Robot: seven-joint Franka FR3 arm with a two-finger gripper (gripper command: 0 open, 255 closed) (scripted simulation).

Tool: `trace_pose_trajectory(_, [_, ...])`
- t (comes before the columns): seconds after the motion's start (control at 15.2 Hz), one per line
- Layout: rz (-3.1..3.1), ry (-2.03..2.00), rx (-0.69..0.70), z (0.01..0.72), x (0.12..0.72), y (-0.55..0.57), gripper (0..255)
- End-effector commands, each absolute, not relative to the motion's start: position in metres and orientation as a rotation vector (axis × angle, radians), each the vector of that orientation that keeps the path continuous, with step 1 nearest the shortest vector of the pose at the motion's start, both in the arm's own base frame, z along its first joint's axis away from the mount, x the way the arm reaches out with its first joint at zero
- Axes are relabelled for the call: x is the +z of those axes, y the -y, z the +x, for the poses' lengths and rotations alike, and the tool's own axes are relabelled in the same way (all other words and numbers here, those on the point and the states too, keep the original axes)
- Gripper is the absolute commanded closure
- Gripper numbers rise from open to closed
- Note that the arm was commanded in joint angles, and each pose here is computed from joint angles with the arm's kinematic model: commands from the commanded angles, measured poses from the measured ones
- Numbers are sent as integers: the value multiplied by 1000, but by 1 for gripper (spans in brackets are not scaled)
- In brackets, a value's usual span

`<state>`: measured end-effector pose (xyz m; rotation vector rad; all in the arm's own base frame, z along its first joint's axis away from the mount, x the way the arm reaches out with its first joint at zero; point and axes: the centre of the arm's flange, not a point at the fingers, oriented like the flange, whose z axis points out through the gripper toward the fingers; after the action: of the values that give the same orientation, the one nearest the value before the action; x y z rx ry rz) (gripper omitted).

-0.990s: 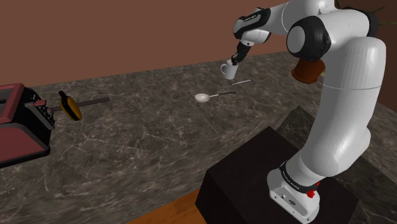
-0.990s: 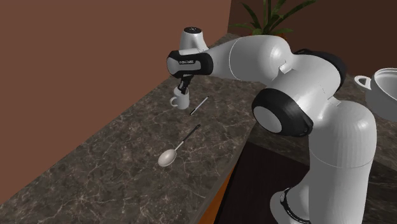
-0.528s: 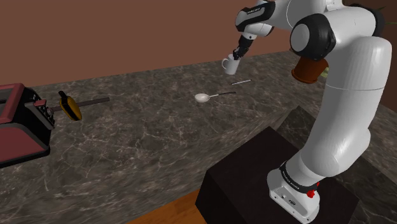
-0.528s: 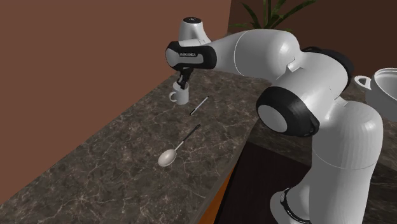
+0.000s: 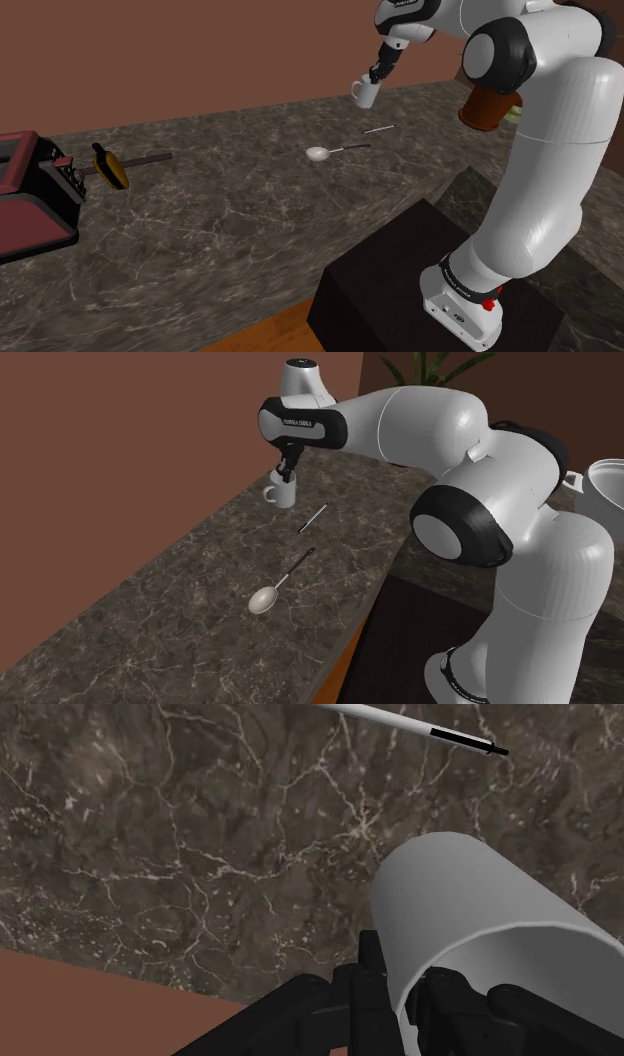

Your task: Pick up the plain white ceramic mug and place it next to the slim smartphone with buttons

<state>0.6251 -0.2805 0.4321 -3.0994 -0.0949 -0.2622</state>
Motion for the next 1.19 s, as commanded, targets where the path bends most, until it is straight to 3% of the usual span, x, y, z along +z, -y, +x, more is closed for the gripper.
trace_pose_trajectory(0.0, [-3099,95,-262,625,442,281,255])
trace_pose_trajectory(1.12, [-3099,95,-262,612,522,285,255])
